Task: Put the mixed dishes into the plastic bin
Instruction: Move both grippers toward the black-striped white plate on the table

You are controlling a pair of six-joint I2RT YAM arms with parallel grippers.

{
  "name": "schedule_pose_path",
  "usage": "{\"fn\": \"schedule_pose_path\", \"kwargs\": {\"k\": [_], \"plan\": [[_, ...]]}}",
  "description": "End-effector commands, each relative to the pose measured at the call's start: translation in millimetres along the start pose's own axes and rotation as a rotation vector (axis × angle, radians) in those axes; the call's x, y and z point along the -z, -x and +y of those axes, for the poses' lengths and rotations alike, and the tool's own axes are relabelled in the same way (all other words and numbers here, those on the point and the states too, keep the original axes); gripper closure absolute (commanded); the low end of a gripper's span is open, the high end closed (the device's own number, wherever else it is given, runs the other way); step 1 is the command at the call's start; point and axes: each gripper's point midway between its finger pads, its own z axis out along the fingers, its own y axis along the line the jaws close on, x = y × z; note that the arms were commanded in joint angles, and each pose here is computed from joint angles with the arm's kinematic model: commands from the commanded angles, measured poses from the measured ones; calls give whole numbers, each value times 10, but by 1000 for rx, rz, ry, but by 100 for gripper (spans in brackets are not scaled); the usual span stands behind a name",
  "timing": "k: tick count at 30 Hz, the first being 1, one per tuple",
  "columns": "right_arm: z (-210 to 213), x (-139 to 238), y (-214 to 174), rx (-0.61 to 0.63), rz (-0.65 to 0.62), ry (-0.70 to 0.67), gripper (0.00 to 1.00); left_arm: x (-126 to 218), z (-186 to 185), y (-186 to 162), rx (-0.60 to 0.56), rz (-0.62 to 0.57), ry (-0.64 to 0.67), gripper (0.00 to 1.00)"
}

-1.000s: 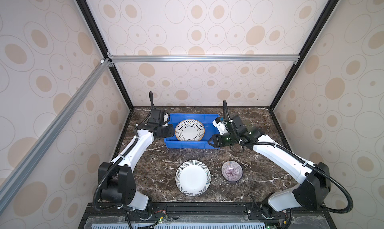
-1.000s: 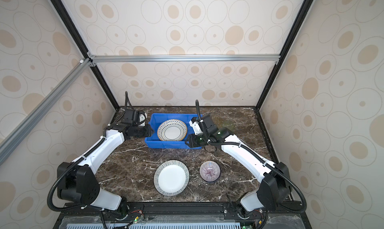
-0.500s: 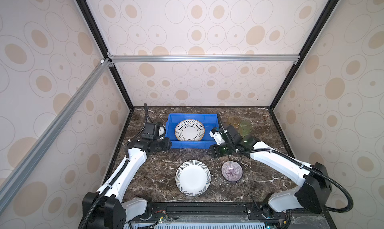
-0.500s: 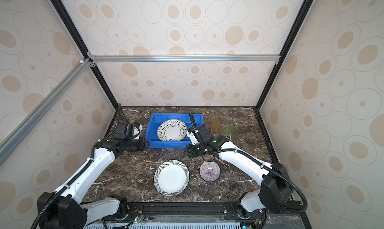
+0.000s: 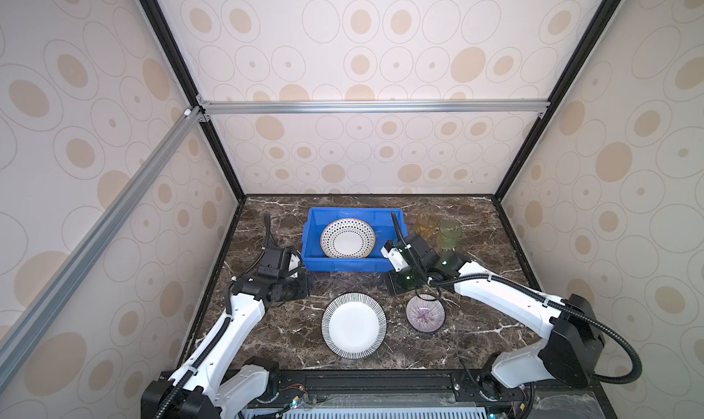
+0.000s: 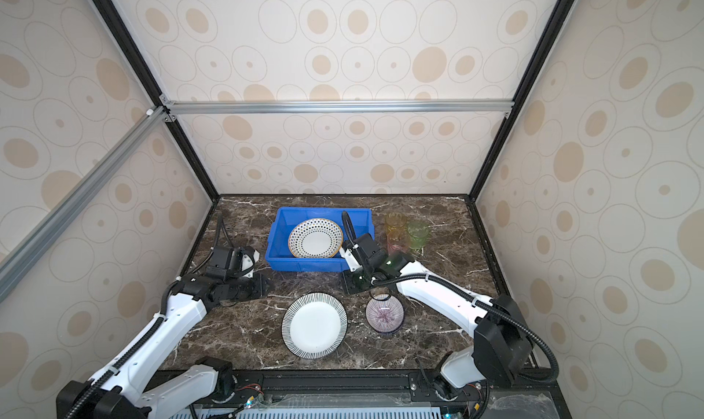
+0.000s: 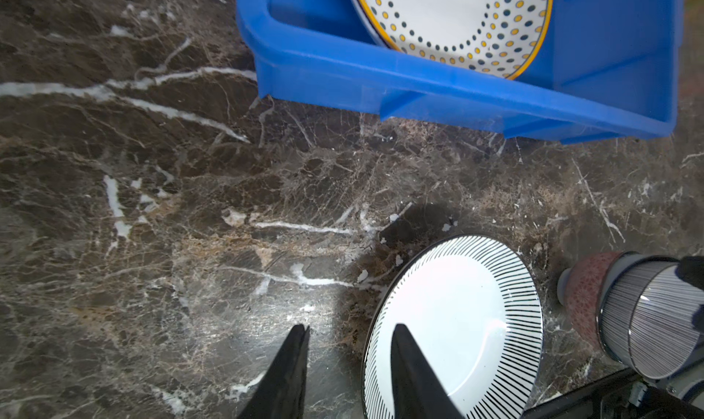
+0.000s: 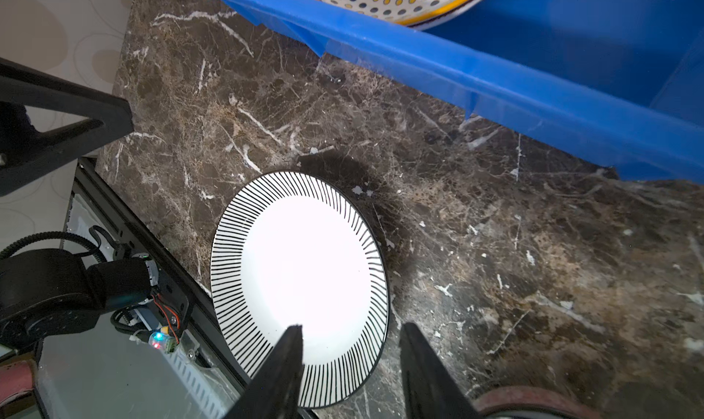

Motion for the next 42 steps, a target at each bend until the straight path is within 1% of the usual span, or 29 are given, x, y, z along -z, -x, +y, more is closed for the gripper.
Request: {"fn": "schedule_pose_path", "kwargs": {"k": [1, 6, 17, 28, 33, 36, 42], "plan": [[-27, -56, -98, -5, 35, -13, 55, -20, -25, -208, 20, 58, -28, 63], [-46, -94, -160, -10, 57, -17, 55, -100, -31, -398, 33, 99, -40, 63], [-75, -218, -363, 6, 139, -38, 55, -190, -83, -664, 46, 137, -56, 62], [-90, -444, -551, 19, 225, -65, 56, -248, -98, -860, 57, 173, -60, 62], [-193, -526, -639, 5, 265, -110, 58, -279, -75, -906, 74, 176, -52, 61], [-216, -554, -669, 3, 278, -117, 60, -295, -90, -936, 87, 179, -63, 61], [-238, -608, -677, 3, 289, -124, 60, -355, -115, -994, 120, 181, -75, 61]]}}
